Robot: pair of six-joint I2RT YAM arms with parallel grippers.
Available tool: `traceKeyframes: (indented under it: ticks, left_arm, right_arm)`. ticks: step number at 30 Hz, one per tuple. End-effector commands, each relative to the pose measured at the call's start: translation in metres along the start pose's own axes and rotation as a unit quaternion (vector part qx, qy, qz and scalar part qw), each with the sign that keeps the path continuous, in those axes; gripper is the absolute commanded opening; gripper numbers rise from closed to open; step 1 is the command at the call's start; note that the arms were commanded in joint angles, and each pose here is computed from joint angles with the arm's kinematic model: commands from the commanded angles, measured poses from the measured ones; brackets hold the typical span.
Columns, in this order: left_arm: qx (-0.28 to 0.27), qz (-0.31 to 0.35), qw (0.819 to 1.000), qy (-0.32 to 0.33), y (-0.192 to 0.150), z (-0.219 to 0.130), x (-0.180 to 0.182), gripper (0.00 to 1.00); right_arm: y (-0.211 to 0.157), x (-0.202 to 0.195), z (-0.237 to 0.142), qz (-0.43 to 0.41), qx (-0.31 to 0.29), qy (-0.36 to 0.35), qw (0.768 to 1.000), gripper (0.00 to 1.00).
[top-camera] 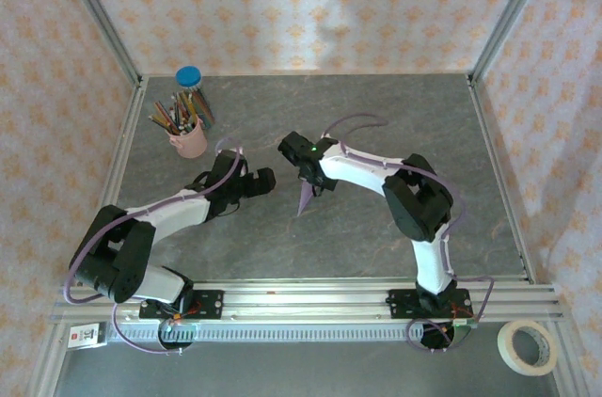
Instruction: Fold a paper plane with a square sheet of paper (pick it up from the middle)
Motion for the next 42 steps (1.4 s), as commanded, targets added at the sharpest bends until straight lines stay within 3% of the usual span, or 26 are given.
traceKeyframes:
  ticks: [1, 6, 11, 21, 32, 42]
  left_arm:
    - [-0.024, -0.025, 0.999, -0.024, 0.016, -0.003, -0.003, 0.99]
    - [-0.061, -0.068, 0.995, -0.038, 0.032, -0.013, -0.001, 0.99]
    - [-0.110, -0.084, 0.989, -0.049, 0.048, -0.025, -0.003, 0.99]
    - [-0.186, -0.106, 0.976, 0.030, 0.059, -0.052, 0.014, 0.99]
    - [-0.150, -0.110, 0.981, -0.056, 0.049, -0.038, 0.003, 0.99]
    - [-0.092, -0.107, 0.983, -0.117, 0.039, -0.014, -0.006, 0.89]
  right_arm:
    - [0.018, 0.004, -0.025, 0.013, -0.042, 0.041, 0.998, 0.00]
    - [0.033, 0.024, -0.054, -0.016, -0.053, 0.126, 0.990, 0.00]
    - [0.038, 0.039, -0.077, -0.050, -0.030, 0.249, 0.967, 0.00]
    - [0.021, 0.038, -0.059, -0.072, 0.058, 0.393, 0.915, 0.00]
    - [0.002, 0.016, -0.022, -0.052, 0.125, 0.446, 0.885, 0.00]
    - [-0.002, -0.021, 0.008, -0.023, 0.130, 0.389, 0.912, 0.00]
Point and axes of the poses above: each hand's point on the last joint's axis, 136 mm out from that joint toward the fingers, its own z axis out along the fingers, its own x axis along the line the jaws close on, y = z × x, the point moved 9 cm from there along -z, back along the fingers, and after that the axes turned 11 degrees about z, right-handed, at the moved point
